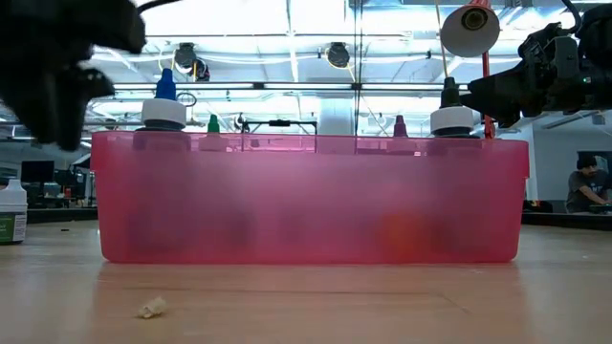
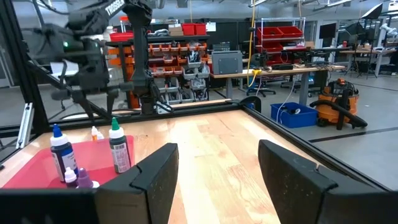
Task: Pick & Place food coloring
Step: Put the small purple food coloring bottle into the pink bin
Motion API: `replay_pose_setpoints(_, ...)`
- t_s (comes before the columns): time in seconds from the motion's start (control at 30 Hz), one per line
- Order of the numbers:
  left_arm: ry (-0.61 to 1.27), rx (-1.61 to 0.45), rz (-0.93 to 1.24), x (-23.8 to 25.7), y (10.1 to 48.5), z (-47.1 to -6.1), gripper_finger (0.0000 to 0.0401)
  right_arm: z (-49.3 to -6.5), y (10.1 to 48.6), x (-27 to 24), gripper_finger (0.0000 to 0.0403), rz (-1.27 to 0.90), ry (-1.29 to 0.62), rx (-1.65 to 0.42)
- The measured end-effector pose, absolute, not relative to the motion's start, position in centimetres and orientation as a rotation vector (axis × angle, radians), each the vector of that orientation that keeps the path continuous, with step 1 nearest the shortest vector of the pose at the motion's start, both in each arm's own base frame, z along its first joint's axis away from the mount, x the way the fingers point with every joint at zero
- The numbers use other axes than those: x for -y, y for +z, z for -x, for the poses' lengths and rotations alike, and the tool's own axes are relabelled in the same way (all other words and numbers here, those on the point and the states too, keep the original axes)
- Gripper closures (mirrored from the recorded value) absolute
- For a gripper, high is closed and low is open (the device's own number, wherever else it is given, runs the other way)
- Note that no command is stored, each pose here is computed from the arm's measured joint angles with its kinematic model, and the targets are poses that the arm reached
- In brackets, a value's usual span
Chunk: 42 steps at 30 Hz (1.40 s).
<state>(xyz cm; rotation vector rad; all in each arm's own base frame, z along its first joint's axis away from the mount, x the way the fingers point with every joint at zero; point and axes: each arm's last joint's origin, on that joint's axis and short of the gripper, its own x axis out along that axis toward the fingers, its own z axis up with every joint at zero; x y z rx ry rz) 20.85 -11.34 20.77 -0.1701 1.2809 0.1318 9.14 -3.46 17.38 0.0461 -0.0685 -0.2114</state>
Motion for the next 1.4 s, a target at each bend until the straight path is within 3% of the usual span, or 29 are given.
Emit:
replay_pose_setpoints(0.4, 0.020, -1.242, 0.169, 12.2, 18.8, -20.4, 0.0231, -9.1, 17.4, 3.5, 0.0193, -0.046, -0.211, 0.068)
replay_pose_setpoints(1.0, 0.030, -1.397, 0.100, 12.9, 14.9, -21.3, 0.0231, -9.1, 17.4, 3.5, 0.0193, -0.045, -0.211, 0.071)
replay_pose_setpoints(1.4, 0.041, -1.413, 0.092, 12.9, 14.7, -21.3, 0.0231, -9.1, 17.4, 3.5, 0.0193, -0.045, -0.211, 0.071)
